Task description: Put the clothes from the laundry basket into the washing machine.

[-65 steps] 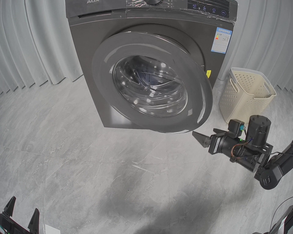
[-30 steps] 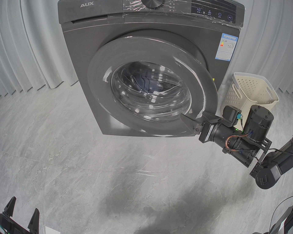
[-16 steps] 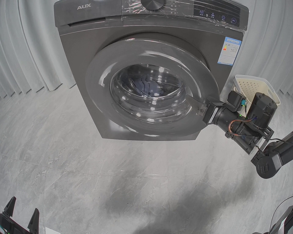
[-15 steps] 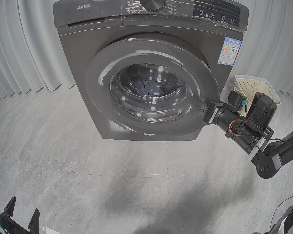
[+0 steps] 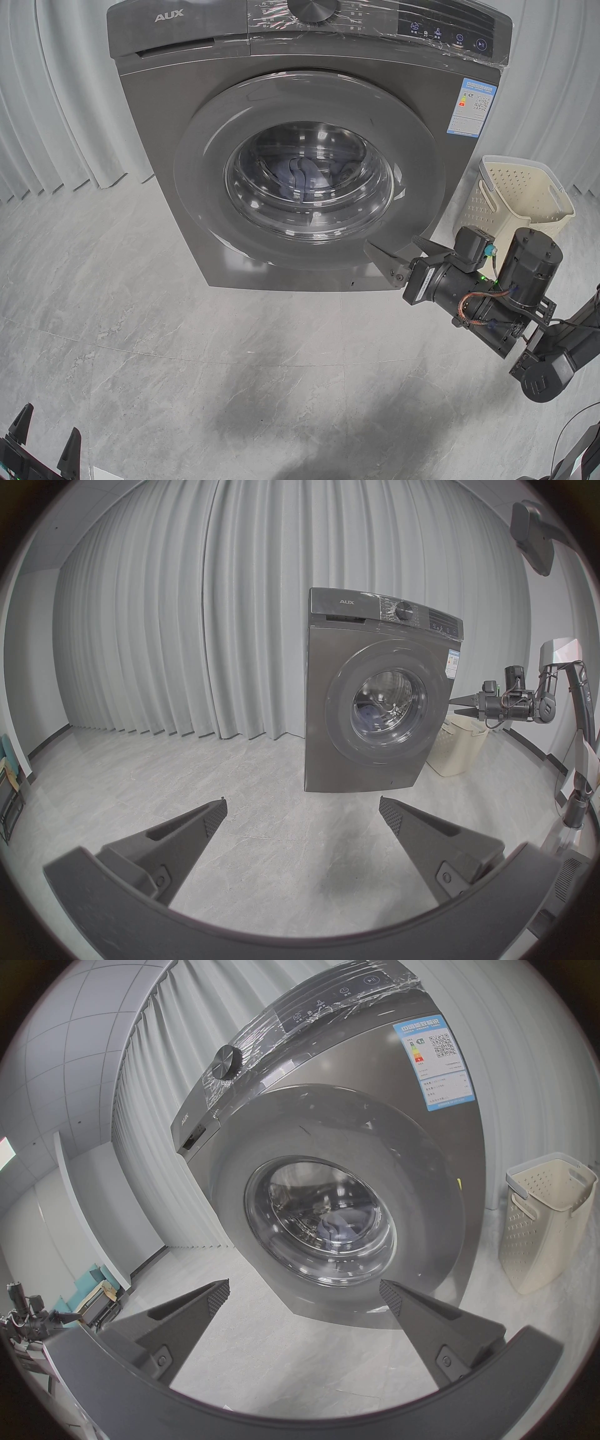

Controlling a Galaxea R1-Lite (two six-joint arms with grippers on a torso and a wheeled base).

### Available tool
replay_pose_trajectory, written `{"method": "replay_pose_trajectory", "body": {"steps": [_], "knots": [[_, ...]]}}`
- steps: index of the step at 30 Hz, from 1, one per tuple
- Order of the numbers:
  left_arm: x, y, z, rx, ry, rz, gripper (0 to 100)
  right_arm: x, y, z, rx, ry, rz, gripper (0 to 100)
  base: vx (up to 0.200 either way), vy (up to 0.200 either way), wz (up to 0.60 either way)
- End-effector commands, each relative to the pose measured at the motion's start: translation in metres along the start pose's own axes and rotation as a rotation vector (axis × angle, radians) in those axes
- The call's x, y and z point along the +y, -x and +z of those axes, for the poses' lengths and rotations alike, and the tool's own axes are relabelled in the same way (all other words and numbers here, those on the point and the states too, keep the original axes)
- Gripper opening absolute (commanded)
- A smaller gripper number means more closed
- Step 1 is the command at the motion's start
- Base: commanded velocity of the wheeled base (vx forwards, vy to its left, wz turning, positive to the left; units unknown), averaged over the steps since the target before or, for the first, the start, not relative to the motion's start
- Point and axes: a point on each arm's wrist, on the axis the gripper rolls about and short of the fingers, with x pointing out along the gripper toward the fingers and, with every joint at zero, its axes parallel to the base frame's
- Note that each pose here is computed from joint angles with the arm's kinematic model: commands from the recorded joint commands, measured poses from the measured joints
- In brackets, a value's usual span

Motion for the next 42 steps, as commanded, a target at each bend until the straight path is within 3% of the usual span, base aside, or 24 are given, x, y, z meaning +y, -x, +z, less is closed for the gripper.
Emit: {"method": "replay_pose_trajectory", "body": {"steps": [1,12,23,29,30,34,42], "knots": [[0.000,0.000,-0.004,0.004,0.000,-0.001,100,0.001,0.003,-0.005,0.015,0.001,0.007,100,0.000,0.000,0.00],[0.000,0.000,-0.004,0.004,0.001,-0.002,100,0.005,0.001,-0.002,-0.003,0.000,0.020,100,0.000,0.000,0.00],[0.000,0.000,-0.004,0.004,0.003,-0.001,100,0.005,-0.012,0.022,-0.107,-0.009,0.016,100,0.200,0.000,0.00],[0.000,0.000,-0.004,0.003,0.004,0.001,100,-0.013,-0.027,0.050,-0.215,-0.003,-0.048,100,0.133,0.000,0.00],[0.000,0.000,-0.004,0.003,0.004,0.001,100,-0.021,-0.034,0.058,-0.257,-0.003,-0.102,100,0.000,0.000,0.00],[0.000,0.000,-0.004,0.003,0.007,0.001,100,-0.036,-0.050,0.066,-0.315,-0.005,-0.185,100,0.000,0.000,0.00],[0.000,0.000,-0.004,0.003,0.010,0.001,100,-0.033,-0.047,0.064,-0.302,-0.010,-0.178,100,0.000,0.000,0.00]]}}
